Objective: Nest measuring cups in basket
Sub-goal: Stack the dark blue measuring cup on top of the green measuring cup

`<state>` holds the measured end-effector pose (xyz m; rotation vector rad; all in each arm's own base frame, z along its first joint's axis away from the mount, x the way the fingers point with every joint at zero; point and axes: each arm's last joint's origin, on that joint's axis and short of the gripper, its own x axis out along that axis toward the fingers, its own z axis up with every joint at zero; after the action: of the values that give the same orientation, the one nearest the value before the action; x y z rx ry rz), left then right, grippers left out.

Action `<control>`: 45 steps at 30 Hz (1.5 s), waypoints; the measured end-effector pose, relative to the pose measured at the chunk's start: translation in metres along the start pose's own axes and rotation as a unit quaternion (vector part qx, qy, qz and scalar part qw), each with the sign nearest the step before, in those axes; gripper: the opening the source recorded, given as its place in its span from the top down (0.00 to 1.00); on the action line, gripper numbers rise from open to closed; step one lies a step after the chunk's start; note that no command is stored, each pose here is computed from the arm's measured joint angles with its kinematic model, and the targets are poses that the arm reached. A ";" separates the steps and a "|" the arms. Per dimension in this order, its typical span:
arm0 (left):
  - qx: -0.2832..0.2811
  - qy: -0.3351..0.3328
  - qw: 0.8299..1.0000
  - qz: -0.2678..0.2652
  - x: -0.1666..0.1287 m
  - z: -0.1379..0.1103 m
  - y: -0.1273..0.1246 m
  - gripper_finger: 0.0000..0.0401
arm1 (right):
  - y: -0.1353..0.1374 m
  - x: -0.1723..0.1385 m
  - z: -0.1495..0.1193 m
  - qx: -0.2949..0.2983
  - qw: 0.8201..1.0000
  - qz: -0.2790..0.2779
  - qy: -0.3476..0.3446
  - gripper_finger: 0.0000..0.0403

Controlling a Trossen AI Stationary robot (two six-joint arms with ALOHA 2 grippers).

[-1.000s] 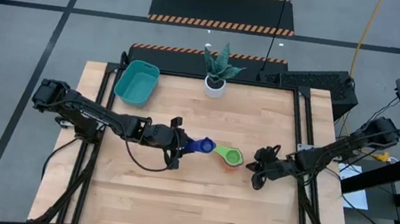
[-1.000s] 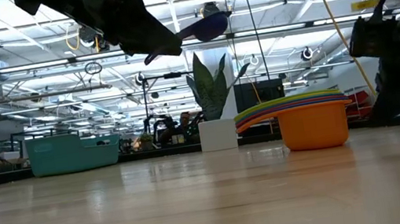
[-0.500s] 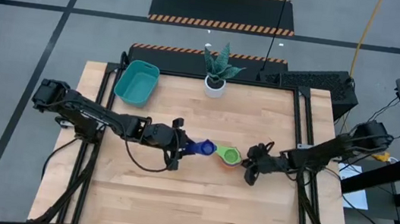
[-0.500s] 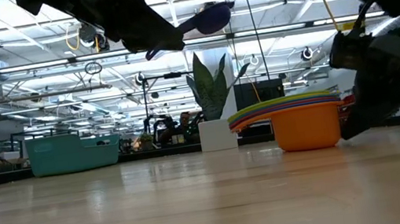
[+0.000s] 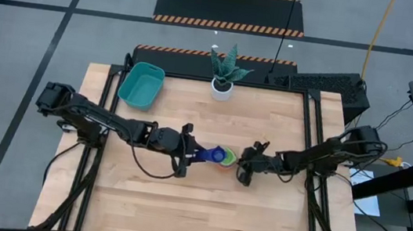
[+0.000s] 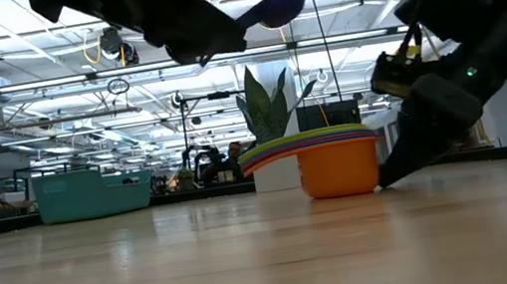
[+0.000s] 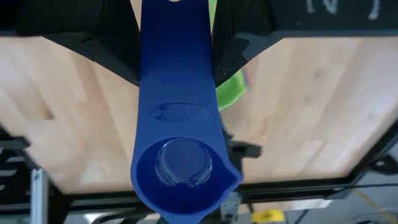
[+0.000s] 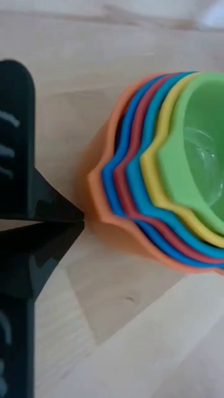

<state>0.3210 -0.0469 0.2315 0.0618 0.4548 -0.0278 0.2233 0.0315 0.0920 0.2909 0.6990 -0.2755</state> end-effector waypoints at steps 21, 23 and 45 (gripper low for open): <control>0.007 0.001 0.999 -0.042 0.041 -0.022 0.021 0.60 | -0.006 -0.068 0.027 -0.022 0.999 0.036 0.002 1.00; 0.007 0.017 0.998 -0.052 0.043 -0.029 0.026 0.61 | -0.006 -0.071 0.028 -0.021 0.999 0.038 -0.003 1.00; 0.094 0.150 0.981 -0.077 0.091 -0.023 0.051 0.58 | -0.015 -0.081 0.019 -0.021 0.999 0.005 0.039 1.00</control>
<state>0.3948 0.0044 0.1739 0.2177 0.7566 -0.2169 0.1700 0.0231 0.1574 0.2649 0.7796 -0.2412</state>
